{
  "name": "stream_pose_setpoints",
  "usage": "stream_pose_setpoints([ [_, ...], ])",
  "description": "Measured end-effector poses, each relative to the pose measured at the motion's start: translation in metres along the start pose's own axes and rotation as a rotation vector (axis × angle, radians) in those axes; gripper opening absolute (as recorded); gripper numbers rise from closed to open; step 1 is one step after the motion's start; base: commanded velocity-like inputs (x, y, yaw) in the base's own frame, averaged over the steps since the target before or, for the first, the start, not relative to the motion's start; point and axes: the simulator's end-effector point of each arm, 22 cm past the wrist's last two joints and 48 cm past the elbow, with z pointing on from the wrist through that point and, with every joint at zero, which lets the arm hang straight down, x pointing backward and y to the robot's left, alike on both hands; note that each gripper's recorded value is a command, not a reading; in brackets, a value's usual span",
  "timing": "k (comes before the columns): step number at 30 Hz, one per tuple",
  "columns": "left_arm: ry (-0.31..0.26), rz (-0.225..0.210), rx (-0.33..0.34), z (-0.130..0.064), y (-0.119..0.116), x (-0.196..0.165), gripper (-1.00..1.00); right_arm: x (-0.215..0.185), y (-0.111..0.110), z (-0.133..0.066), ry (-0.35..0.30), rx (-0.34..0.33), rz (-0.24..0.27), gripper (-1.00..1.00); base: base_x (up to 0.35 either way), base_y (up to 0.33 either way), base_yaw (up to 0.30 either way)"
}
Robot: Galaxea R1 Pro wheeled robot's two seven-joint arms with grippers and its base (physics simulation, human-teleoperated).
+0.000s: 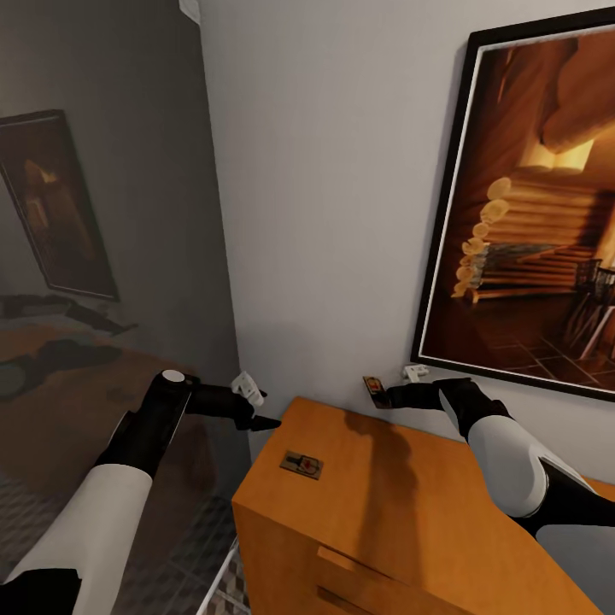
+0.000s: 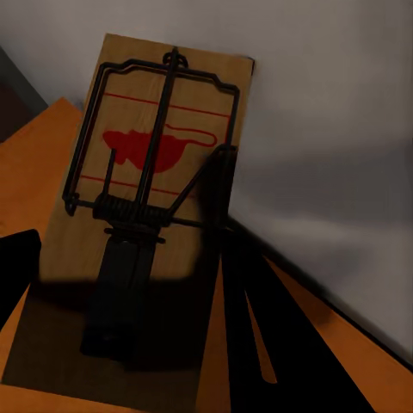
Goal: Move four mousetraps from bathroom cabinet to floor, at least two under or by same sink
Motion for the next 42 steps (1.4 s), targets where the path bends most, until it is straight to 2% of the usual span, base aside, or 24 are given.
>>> stream_pose_setpoints([
  [19, 0.0, -0.001, 0.002, 0.001, -0.001, 0.0, 1.0, 0.0, -0.001, -0.001, 0.007, 0.0, -0.002, -1.0, 0.0, 0.0, 0.0],
  [21, 0.001, -0.001, 0.002, 0.001, 0.0, 0.001, 1.0, 0.008, -0.006, 0.0, 0.036, 0.025, -0.034, -1.0, 0.0, 0.0, 0.0],
  [23, 0.001, -0.001, 0.002, 0.001, 0.0, 0.001, 1.0, 0.026, 0.011, 0.0, 0.107, -0.057, -0.11, -1.0, 0.0, 0.0, 0.0],
  [25, 0.002, -0.001, 0.002, 0.001, 0.0, 0.001, 1.0, 0.041, 0.025, -0.003, 0.169, -0.126, -0.165, -1.0, 0.0, 0.0, 0.0],
  [28, 0.001, 0.0, 0.001, 0.001, 0.0, 0.001, 1.0, 0.064, 0.036, -0.01, 0.27, -0.198, -0.245, -1.0, 0.0, 0.0, 0.0],
  [30, 0.001, 0.0, 0.001, 0.001, 0.0, 0.001, 1.0, 0.083, 0.034, -0.023, 0.38, -0.23, -0.334, -1.0, 0.0, 0.0, 0.0],
  [32, 0.001, -0.001, 0.001, 0.001, 0.0, 0.001, 1.0, 0.095, 0.031, -0.035, 0.46, -0.255, -0.386, -1.0, 0.0, 0.0, 0.0],
  [33, 0.001, -0.001, 0.002, 0.001, 0.0, 0.001, 1.0, 0.103, 0.028, -0.046, 0.511, -0.278, -0.407, -1.0, 0.0, 0.0, 0.0],
  [35, 0.001, 0.0, 0.003, 0.002, -0.001, 0.001, 1.0, 0.106, 0.023, -0.065, 0.563, -0.317, -0.417, -1.0, 0.0, 0.0, 0.0],
  [37, -0.001, 0.001, 0.007, 0.003, -0.002, 0.0, 1.0, 0.093, 0.009, -0.084, 0.564, -0.307, -0.428, -1.0, 0.0, 0.0, 0.0],
  [39, -0.003, 0.002, 0.011, 0.005, -0.004, -0.002, 1.0, 0.066, -0.013, -0.103, 0.528, -0.239, -0.456, -1.0, 0.0, 0.0, 0.0],
  [42, -0.005, 0.002, 0.008, 0.006, -0.004, -0.003, 1.0, 0.05, -0.024, -0.114, 0.506, -0.195, -0.474, -1.0, 0.0, 0.0, 0.0],
])
